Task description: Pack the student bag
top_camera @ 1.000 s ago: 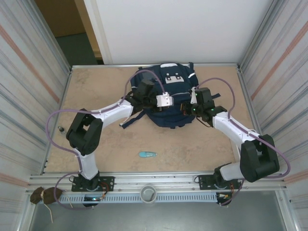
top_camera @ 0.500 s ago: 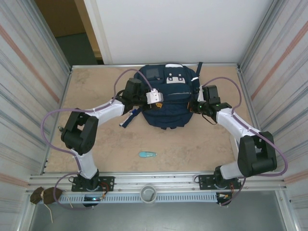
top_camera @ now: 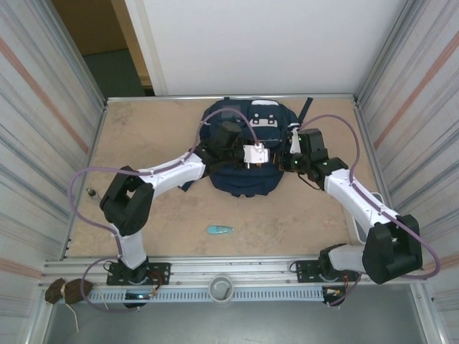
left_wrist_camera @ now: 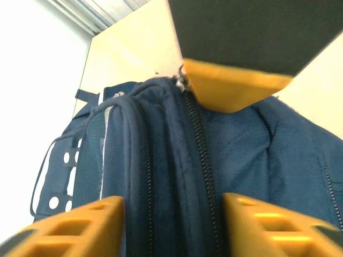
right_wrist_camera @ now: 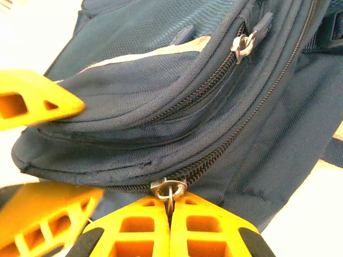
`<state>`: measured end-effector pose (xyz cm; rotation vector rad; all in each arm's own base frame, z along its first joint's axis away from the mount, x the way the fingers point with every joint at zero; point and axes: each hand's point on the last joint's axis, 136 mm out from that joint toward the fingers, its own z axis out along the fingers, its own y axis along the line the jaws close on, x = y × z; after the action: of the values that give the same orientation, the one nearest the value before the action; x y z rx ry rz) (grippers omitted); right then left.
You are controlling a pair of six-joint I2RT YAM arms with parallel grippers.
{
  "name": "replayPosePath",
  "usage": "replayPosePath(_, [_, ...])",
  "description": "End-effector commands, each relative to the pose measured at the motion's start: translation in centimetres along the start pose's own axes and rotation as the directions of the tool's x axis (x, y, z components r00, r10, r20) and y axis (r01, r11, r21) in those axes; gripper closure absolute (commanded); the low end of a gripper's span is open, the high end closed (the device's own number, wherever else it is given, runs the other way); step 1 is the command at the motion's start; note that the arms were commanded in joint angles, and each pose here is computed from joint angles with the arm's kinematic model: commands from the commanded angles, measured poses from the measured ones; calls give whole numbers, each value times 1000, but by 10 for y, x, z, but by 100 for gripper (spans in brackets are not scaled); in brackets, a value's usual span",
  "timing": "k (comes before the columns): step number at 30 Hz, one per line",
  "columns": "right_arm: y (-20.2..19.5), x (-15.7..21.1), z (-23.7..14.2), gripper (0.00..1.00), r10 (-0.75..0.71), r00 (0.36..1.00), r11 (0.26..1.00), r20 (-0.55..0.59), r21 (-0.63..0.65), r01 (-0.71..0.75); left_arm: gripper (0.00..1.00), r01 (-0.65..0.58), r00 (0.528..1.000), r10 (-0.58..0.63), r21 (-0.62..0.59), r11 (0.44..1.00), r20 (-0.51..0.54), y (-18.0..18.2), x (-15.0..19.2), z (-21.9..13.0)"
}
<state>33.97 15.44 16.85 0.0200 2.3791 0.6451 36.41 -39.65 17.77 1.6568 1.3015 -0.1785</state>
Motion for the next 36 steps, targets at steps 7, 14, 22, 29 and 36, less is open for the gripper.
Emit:
replayPosePath(7, [-94, -5, -3, 100, 117, 993, 966, -16, 236, -110, 100, 48, 933, -66, 60, 997, 353, 28, -36, -49])
replayPosePath(14, [-149, -30, 15, 100, 218, 976, 910, 19, 357, -211, 100, 40, 884, -106, 153, 987, 456, 17, -44, -72])
replayPosePath(22, [-138, -37, 2, 100, 171, 985, 939, 9, 302, -165, 100, 51, 923, -86, 103, 993, 374, 23, -18, -61])
replayPosePath(29, [-100, -24, -12, 100, 91, 995, 988, -41, 126, -85, 100, 36, 946, -61, 82, 996, 319, 26, 2, -45])
replayPosePath(36, [-124, -33, -35, 100, 105, 994, 941, -33, 326, -89, 100, 46, 923, -91, 128, 991, 374, 24, 2, -51])
